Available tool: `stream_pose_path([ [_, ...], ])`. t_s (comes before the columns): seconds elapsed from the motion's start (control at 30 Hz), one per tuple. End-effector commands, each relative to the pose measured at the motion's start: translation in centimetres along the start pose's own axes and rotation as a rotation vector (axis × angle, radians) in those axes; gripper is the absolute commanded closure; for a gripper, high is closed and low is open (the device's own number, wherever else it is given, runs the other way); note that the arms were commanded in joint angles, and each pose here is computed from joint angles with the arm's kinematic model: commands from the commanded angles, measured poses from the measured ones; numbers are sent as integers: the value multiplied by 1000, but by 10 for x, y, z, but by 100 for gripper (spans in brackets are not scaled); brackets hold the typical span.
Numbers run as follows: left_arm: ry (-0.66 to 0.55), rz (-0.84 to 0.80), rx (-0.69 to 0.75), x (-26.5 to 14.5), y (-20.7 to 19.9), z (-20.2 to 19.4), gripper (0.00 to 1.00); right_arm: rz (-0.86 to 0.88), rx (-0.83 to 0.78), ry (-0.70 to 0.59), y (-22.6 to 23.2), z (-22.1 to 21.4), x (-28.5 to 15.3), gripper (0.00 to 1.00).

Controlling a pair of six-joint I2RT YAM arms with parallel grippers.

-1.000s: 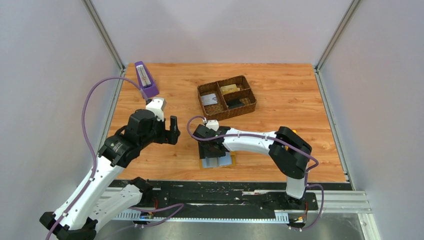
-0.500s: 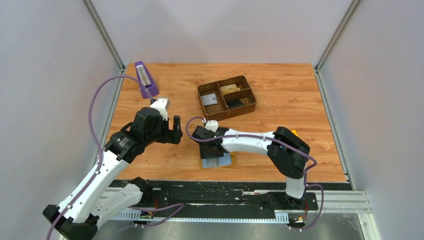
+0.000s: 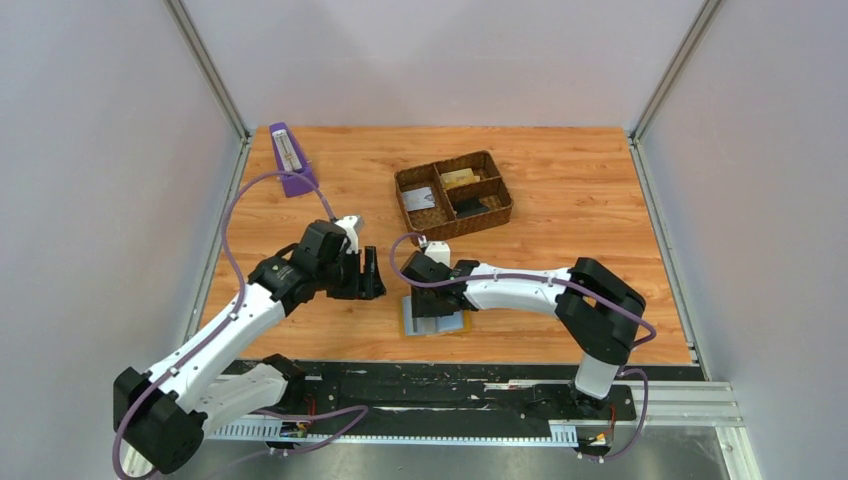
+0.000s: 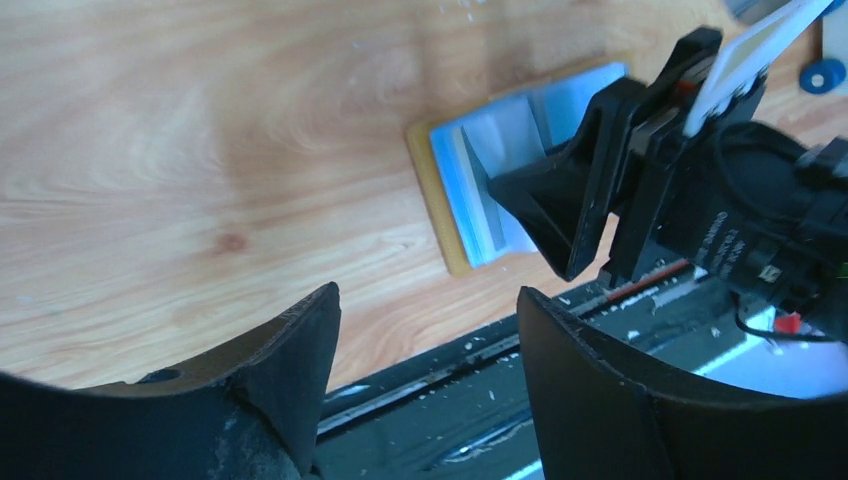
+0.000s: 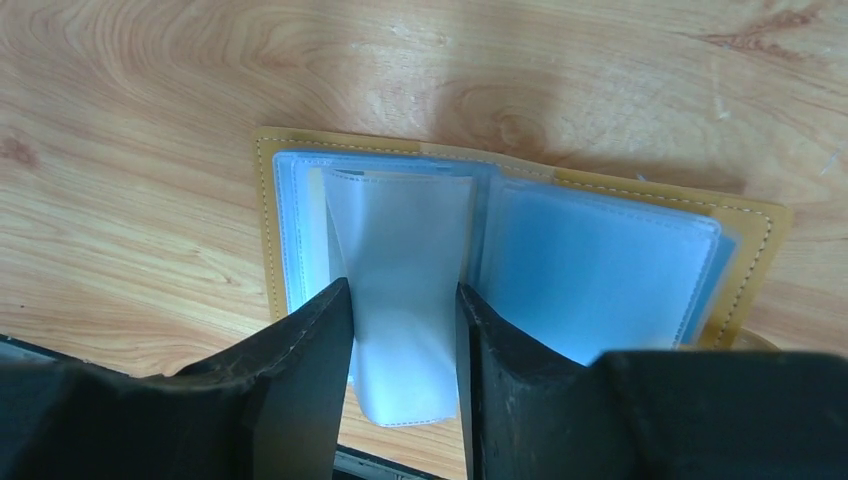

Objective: Take the credit cards out of the card holder
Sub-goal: Remove the credit card from the card holder.

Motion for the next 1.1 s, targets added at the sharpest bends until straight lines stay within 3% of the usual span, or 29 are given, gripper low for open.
stream_pose_path([
  [0.0,33,-163,-73,16,-25,-2,30,118,43,-43,11,14,-10,60],
  [0.27,134,-264,-112,50,-33,-21,46,239,95,-51,1,14,-14,65],
  [0.5,208,-278,-141,80,-30,-36,59,443,143,-42,-6,15,-19,72],
  [0.67,225,-300,-138,93,-31,-37,63,552,175,-33,-18,14,-21,81],
  [0.87,250,-329,-148,107,-33,-41,65,619,175,-32,-21,15,-23,82],
  [1.07,268,-332,-151,118,-32,-42,73,630,180,-20,-22,13,-21,83],
])
Point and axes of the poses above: each gripper's point midway between its finger pads, its own x axis out along the fingers, its own y axis along the line the jaws close on, z = x × y, the point moved 3 cm from there along -x, back along the fingers, and after that the axes turned 5 degrees about x, right-handed, at the moved point
